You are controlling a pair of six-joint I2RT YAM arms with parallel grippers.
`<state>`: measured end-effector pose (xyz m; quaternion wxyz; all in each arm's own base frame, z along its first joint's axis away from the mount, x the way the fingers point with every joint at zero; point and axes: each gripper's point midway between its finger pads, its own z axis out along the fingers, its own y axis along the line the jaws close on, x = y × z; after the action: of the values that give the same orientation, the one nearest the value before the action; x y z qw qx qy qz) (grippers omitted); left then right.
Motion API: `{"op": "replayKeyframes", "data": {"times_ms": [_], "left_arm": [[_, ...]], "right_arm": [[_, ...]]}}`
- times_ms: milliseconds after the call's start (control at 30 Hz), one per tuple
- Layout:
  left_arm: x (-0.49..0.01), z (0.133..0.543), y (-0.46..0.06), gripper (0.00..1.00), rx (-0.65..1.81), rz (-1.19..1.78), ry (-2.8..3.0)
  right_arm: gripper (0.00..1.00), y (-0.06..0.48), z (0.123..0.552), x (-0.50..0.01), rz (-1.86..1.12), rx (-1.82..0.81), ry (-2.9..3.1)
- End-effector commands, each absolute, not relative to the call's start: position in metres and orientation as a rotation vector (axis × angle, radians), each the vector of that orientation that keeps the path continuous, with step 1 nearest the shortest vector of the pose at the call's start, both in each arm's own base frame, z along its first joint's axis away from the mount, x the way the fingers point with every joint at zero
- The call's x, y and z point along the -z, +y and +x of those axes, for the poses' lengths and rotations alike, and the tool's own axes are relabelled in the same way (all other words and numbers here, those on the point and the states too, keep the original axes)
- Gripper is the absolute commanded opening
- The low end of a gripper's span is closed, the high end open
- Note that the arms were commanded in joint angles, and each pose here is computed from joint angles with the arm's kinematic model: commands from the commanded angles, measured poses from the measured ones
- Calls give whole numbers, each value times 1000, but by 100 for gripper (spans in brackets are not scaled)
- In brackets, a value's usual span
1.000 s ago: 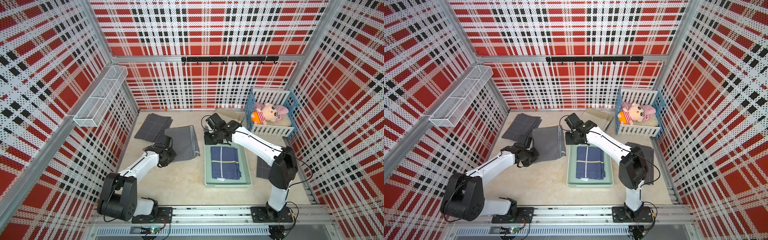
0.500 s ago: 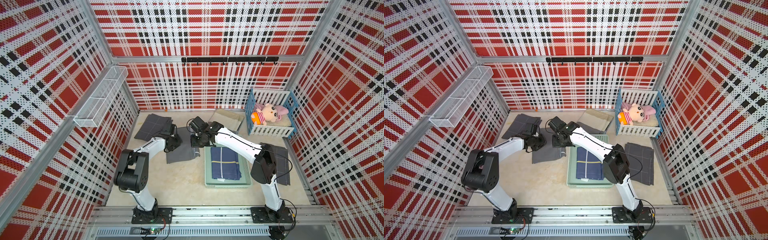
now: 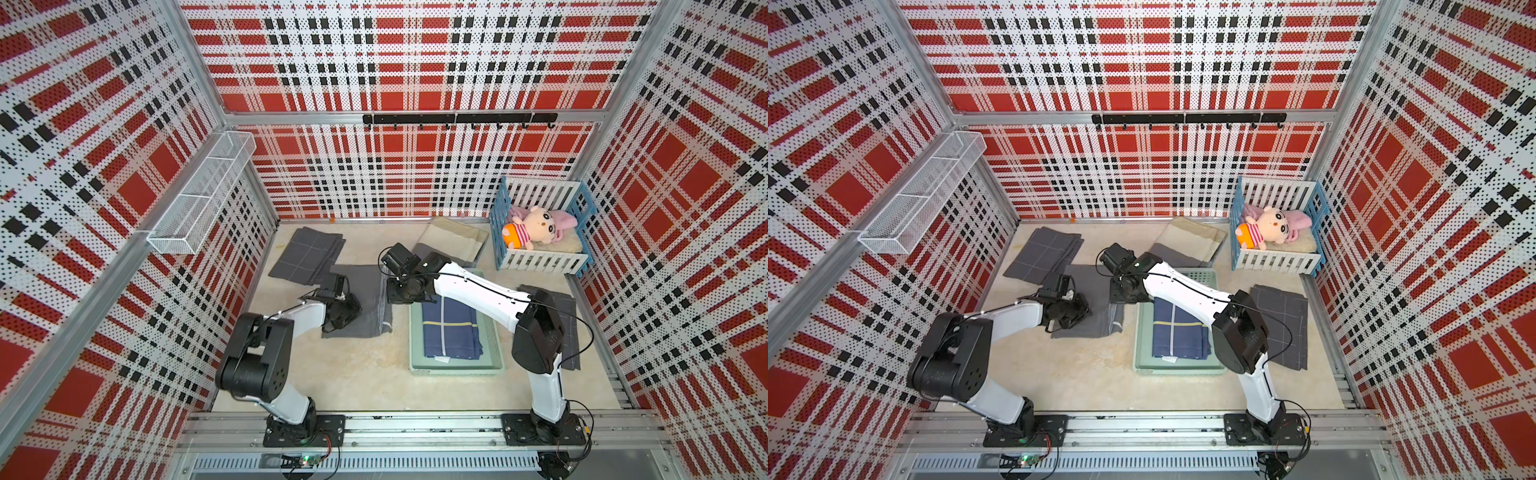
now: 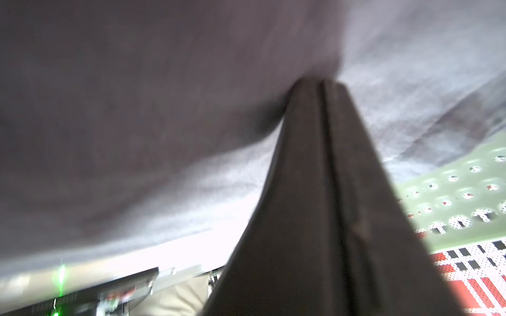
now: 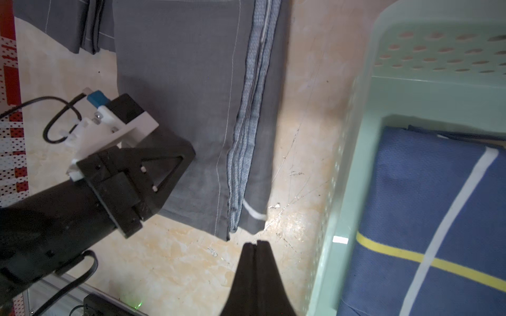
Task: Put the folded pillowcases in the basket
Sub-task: Move the pillowcase to the center of the board.
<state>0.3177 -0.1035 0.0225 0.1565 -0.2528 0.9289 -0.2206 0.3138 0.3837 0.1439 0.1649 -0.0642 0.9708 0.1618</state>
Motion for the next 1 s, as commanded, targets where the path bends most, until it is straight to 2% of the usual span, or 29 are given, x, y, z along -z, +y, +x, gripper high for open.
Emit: {"op": "replayKeyframes", "data": {"times_ms": [0, 100, 300, 333, 367, 500, 667, 833, 967], "left_arm": [[-23, 283, -93, 0, 568, -816, 2710], [-39, 279, -97, 0, 609, -852, 2654], [-64, 289, -110, 0, 684, -851, 2592], [-71, 295, -105, 0, 654, -836, 2576], [-76, 303, -95, 0, 604, -833, 2559], [-73, 329, -47, 0, 502, -887, 2541], [-42, 351, -19, 0, 478, -908, 2583], [-28, 352, -35, 0, 574, -903, 2608], [-14, 321, -47, 0, 605, -911, 2681]], "right_arm": [[0, 404, 304, -142, -253, -503, 2756], [0, 412, 300, -131, -267, -507, 2781], [16, 418, 305, -112, -237, -472, 2813], [15, 418, 312, -112, -225, -447, 2798], [0, 419, 324, -113, -204, -416, 2779], [0, 430, 365, -107, -181, -417, 2746], [0, 432, 384, -72, -141, -390, 2800], [0, 432, 376, -39, -118, -398, 2869], [0, 435, 353, -15, -169, -375, 2925]]}}
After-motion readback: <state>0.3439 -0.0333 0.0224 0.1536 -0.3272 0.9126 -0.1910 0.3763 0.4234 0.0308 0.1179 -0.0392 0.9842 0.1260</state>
